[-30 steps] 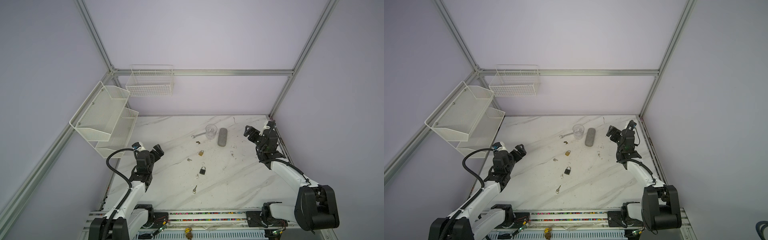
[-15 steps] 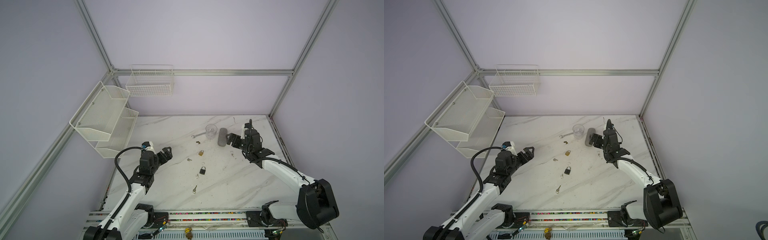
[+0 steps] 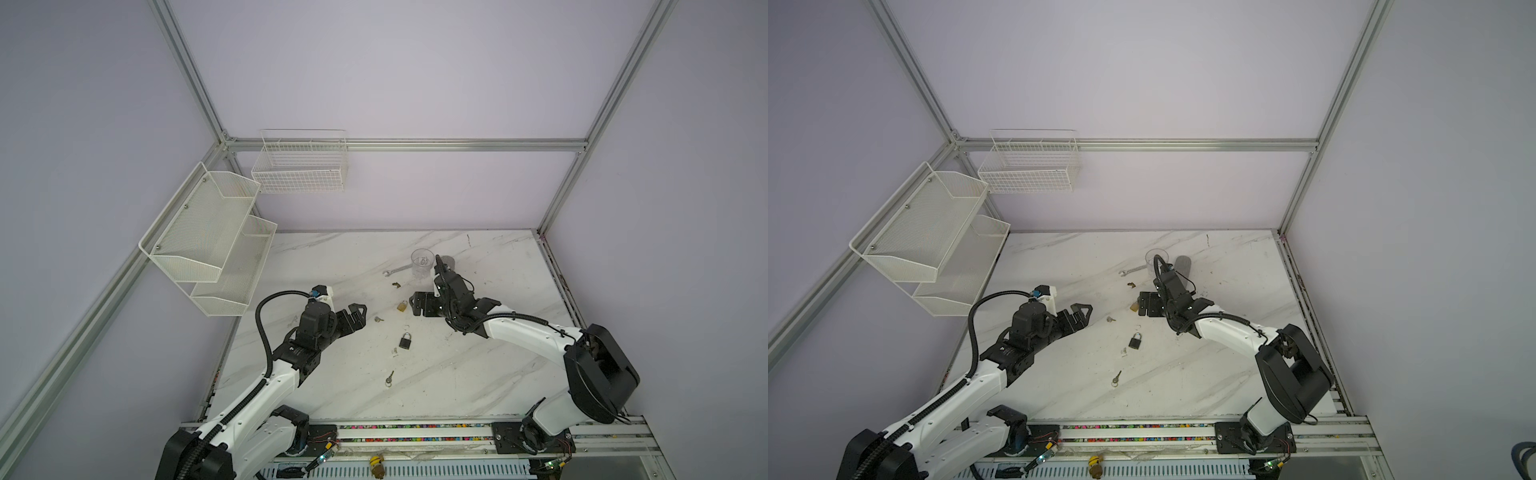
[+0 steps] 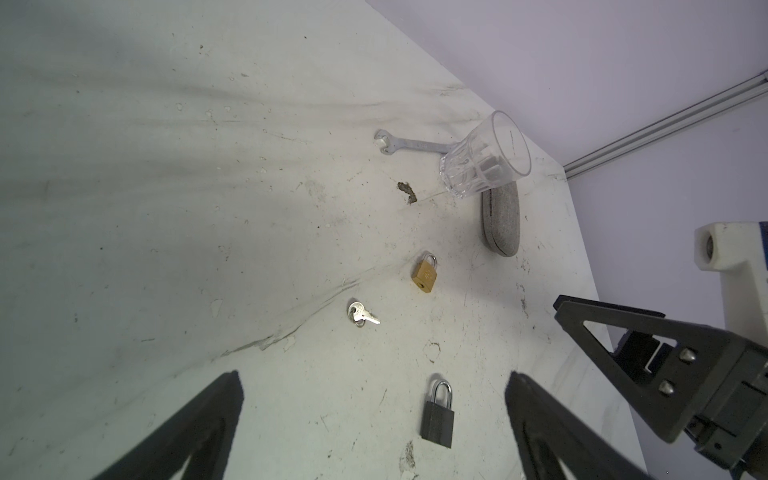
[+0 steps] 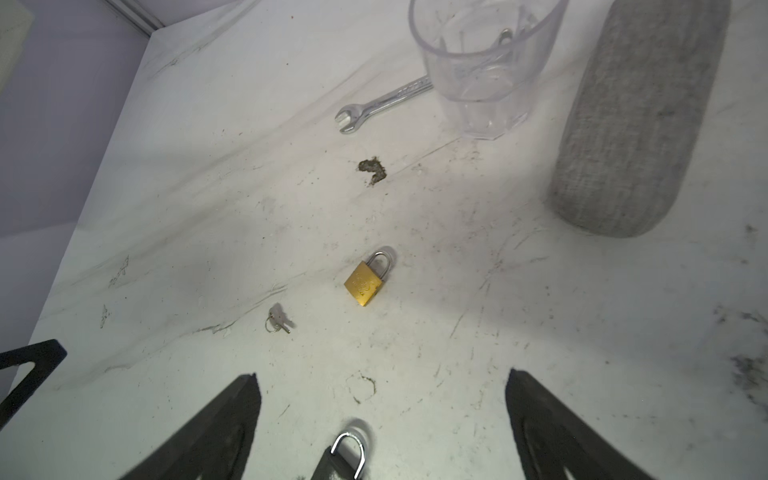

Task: Unlock with the key
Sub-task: 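Move the right gripper over the silver key while the left gripper advances, then lower the right gripper and close it on the silver key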

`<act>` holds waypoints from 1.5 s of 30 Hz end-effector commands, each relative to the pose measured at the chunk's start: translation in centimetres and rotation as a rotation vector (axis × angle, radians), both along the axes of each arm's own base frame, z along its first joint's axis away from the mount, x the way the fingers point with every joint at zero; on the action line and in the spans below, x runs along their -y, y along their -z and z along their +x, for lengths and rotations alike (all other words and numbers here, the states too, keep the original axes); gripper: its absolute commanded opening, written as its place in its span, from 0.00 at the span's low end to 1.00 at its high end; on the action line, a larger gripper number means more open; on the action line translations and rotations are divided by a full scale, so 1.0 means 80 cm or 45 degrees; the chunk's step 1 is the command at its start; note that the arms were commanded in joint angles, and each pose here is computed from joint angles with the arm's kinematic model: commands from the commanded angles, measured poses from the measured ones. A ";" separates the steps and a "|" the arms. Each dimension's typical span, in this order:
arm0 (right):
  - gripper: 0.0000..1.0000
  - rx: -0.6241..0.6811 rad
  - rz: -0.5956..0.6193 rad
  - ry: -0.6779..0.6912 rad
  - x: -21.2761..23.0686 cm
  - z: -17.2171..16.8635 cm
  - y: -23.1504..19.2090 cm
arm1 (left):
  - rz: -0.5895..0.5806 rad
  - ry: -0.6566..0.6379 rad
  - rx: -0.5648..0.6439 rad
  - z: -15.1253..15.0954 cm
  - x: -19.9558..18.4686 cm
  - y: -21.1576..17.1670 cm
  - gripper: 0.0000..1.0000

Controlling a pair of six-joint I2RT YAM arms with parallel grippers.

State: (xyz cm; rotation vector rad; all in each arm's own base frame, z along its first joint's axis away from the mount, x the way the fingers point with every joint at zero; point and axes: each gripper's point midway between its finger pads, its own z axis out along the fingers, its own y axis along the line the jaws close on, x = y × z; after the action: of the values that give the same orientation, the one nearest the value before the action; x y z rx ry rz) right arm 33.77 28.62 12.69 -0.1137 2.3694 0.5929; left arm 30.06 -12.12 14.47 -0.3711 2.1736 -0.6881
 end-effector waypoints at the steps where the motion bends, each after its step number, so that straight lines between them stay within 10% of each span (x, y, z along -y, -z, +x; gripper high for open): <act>1: 0.93 0.019 -0.039 -0.002 -0.027 -0.002 0.002 | -0.024 -0.035 0.091 0.012 -0.001 -0.054 1.00; 20: 0.52 0.021 -0.193 -0.328 -0.145 0.004 0.068 | 0.089 -0.084 -0.002 -0.005 -0.022 -0.039 1.00; 45: 0.29 0.057 -0.445 -0.450 -0.179 -0.014 0.105 | 0.127 -0.171 -0.004 -0.016 -0.043 -0.036 1.00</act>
State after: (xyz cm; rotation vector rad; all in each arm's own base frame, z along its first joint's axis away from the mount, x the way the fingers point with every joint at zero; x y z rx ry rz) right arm 32.76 43.32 5.23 -0.6665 2.3889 0.3985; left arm 27.78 -8.81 13.70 -0.4647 2.2456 -0.4908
